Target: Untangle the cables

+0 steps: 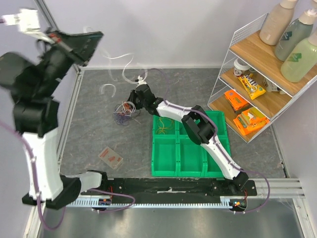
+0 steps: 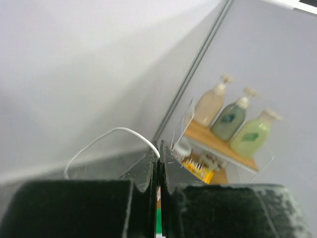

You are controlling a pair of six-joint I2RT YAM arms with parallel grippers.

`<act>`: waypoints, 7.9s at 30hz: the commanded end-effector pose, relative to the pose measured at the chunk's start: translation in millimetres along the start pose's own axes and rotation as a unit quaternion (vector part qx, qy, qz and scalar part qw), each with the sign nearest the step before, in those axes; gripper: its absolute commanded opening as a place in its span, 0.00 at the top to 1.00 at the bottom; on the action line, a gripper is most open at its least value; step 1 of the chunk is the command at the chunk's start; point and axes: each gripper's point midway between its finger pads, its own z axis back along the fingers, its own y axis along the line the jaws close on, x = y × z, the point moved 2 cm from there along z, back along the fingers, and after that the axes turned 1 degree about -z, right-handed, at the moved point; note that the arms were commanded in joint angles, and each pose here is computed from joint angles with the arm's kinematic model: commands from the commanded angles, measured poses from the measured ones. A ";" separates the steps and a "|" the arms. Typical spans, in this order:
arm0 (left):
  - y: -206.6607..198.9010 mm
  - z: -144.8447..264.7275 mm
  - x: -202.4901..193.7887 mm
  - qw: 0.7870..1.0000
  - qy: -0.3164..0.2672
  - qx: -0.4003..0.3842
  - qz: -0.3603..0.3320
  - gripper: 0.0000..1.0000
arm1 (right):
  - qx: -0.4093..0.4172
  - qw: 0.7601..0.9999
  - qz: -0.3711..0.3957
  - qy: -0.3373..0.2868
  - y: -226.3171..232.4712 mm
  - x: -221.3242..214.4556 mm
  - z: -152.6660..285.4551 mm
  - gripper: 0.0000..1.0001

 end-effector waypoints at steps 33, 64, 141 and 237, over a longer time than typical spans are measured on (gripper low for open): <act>9.8 36.7 -80.9 0.992 0.125 -0.021 0.003 0.98 | -0.072 0.954 0.286 0.050 47.3 99.4 219.4 0.03; -34.9 61.7 -162.2 0.887 0.271 -0.305 0.216 0.98 | 0.330 0.854 0.390 -0.099 177.8 76.0 340.5 0.02; 49.2 66.7 -244.2 0.949 0.294 -0.043 0.104 0.04 | -0.260 0.865 0.287 -0.319 9.4 124.0 490.9 1.00; 355.9 80.9 -395.5 0.791 0.281 0.439 0.321 0.53 | -0.018 0.980 0.194 0.050 32.4 -20.5 249.3 0.34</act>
